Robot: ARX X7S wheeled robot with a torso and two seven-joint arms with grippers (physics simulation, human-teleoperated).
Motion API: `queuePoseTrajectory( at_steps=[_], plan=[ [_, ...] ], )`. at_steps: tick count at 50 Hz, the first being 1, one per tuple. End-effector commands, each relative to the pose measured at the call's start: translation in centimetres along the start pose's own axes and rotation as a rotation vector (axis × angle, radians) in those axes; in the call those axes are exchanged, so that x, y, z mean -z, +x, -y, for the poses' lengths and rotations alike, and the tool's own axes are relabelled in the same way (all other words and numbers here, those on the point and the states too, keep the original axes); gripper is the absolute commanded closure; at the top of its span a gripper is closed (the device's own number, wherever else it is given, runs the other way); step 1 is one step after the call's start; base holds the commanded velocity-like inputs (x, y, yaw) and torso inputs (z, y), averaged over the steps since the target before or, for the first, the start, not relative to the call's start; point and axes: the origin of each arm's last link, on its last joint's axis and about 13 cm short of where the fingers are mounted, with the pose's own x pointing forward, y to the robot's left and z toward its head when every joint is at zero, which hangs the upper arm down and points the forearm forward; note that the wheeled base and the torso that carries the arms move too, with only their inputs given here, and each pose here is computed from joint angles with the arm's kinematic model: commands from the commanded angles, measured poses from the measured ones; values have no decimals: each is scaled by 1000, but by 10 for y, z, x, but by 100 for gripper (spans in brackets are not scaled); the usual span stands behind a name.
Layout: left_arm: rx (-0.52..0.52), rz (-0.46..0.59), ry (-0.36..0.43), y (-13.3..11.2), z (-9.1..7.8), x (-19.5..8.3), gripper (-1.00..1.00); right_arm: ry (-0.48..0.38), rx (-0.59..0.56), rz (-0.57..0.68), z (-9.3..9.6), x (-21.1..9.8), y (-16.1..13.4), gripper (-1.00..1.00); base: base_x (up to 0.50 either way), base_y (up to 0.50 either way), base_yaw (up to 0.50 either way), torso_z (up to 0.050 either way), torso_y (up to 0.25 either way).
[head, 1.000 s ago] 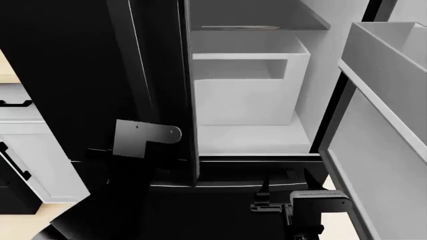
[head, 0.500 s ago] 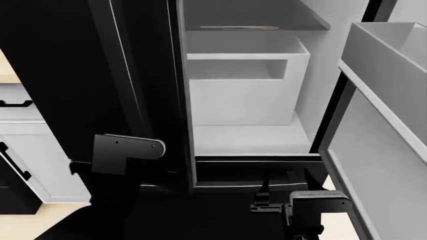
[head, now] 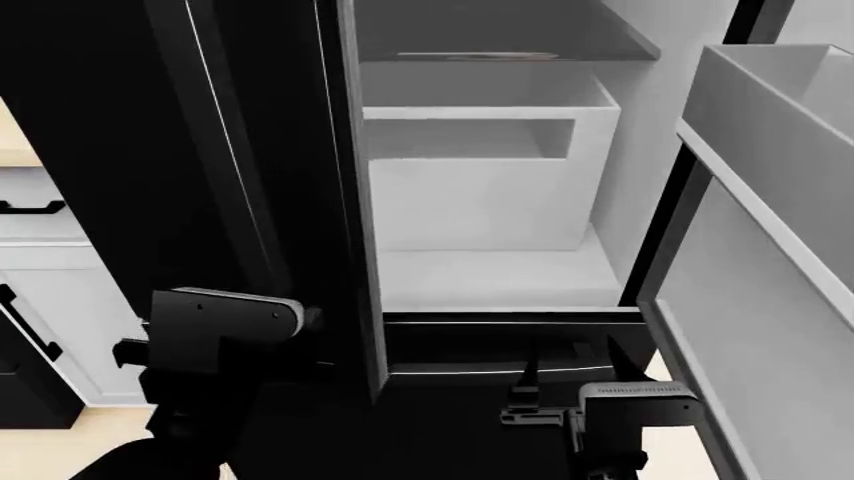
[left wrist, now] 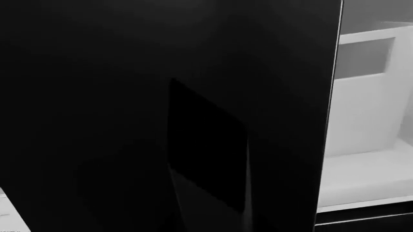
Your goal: Open the fridge doors
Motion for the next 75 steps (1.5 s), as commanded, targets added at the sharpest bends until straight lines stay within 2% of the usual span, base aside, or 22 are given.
queuePoseTrajectory(
  at_steps=[1, 14, 15, 30, 34, 37, 39, 40, 43, 47, 48, 52, 59, 65, 75],
  plan=[
    [45, -54, -7, -15, -10, 11, 100, -2, -3, 1, -1, -1, 1, -100, 0, 0, 0, 0, 0],
    [49, -31, -18, -18, -15, 6, 100, -5, -4, 0, -1, -1, 0, -100, -1, 0, 1, -1, 0],
    [49, -31, -14, -18, -15, 6, -100, -5, -4, 0, -1, -1, 0, -100, 0, 0, 0, 0, 0],
    [59, -34, -14, -21, -18, 4, -100, -4, -6, -1, -1, 0, 1, -100, 0, 0, 0, 0, 0],
    [62, -33, -18, -28, -21, 1, -100, -4, -6, -1, -1, 0, 1, -100, 0, 0, 0, 0, 0],
    [90, -30, 11, -44, -20, -1, -100, -3, -4, -1, -1, -1, 1, -100, 0, 0, 0, 0, 0],
    [51, -19, 29, -49, -21, -2, -100, -3, -5, -1, -1, 0, 1, -100, 0, 0, 0, 0, 0],
    [70, -40, 4, -54, -21, 1, -100, -4, -5, -1, -1, -1, 0, -100, 0, 0, 0, 0, 0],
    [99, -67, 29, -61, -19, 6, -100, -6, -4, -1, -1, -1, 0, -100, 0, 0, 0, 0, 0],
    [96, -46, 47, -72, -20, 3, -100, -8, -4, -1, -2, -2, 1, -100, 0, 0, 0, 0, 0],
    [122, -43, 41, -75, -20, 1, -100, -10, -5, -1, -2, -2, 1, -100, 0, 0, 0, 0, 0],
    [118, -28, 33, -77, -22, -5, -100, -9, -4, 0, -1, -2, 0, -100, 0, 0, 0, 0, 0],
    [192, -6, 14, -78, -10, -16, -100, -8, -5, -1, -1, -2, 0, -100, 0, 0, 0, 0, 0],
    [258, -20, 52, -79, 2, -13, -100, -6, -6, -2, -1, -1, 0, -100, 0, 0, 0, 0, 0],
    [352, -39, 43, -76, 20, -11, -100, -7, -7, -2, 0, 0, -2, -100, 0, 0, 0, 0, 0]
  ],
)
